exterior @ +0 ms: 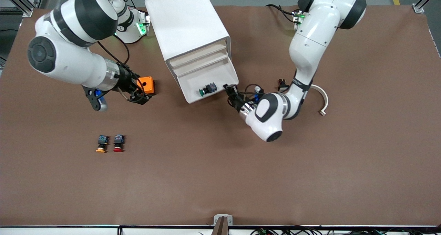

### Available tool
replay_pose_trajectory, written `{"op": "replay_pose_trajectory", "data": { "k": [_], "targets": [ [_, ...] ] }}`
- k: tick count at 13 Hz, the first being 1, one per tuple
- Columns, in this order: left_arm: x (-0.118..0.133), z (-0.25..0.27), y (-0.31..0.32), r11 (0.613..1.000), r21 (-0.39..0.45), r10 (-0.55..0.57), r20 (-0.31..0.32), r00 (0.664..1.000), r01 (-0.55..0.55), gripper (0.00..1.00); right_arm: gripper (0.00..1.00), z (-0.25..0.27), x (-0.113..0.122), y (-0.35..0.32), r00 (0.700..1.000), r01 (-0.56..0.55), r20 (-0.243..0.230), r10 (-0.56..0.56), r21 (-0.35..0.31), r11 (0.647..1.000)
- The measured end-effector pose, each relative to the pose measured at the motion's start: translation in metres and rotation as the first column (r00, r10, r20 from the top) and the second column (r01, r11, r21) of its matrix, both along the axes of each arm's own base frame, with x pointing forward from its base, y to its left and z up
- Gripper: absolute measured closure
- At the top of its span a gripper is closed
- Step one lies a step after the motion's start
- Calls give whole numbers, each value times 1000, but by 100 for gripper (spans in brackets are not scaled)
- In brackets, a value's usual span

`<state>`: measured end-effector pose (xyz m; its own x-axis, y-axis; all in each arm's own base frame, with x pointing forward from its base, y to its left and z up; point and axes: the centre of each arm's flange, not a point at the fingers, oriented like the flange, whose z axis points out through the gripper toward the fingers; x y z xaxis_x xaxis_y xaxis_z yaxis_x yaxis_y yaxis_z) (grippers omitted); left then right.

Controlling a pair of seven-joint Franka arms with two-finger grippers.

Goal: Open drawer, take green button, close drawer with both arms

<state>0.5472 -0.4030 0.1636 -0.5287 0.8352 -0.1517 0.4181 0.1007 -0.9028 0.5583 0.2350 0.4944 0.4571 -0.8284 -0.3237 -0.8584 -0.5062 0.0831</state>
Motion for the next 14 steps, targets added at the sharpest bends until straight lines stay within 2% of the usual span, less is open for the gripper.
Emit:
{"op": "replay_pose_trajectory", "data": {
  "k": [2, 3, 5, 7, 10, 12, 14],
  "targets": [
    [17, -1, 20, 999, -29, 30, 38, 999, -29, 86, 1, -16, -3, 35, 998, 60, -5, -60, -11, 998],
    [19, 0, 19, 998, -50, 29, 64, 998, -26, 80, 1, -26, -5, 53, 997, 82, -7, -82, -21, 996],
    [24, 7, 15, 998, -67, 27, 92, 995, -21, 56, 1, -51, -8, 84, 993, 114, 0, -114, -46, 992],
    [30, 15, 17, 997, -73, 32, 109, 993, -24, 35, 1, -74, -10, 111, 994, 110, 13, -110, -37, 993],
    [49, 29, 41, 999, -27, 22, 178, 984, -18, 2, 1, -98, -13, 137, 993, 114, 34, -112, -36, 993],
    [66, 45, 64, 1000, 14, -11, 255, 967, 8, 0, 1, -116, -20, 154, 991, 124, 58, -121, -65, 990],
    [85, 69, 88, 997, 36, -79, 369, 926, 71, 0, 1, -138, -32, 176, 988, 134, 85, -127, -87, 987]
  ]
}}
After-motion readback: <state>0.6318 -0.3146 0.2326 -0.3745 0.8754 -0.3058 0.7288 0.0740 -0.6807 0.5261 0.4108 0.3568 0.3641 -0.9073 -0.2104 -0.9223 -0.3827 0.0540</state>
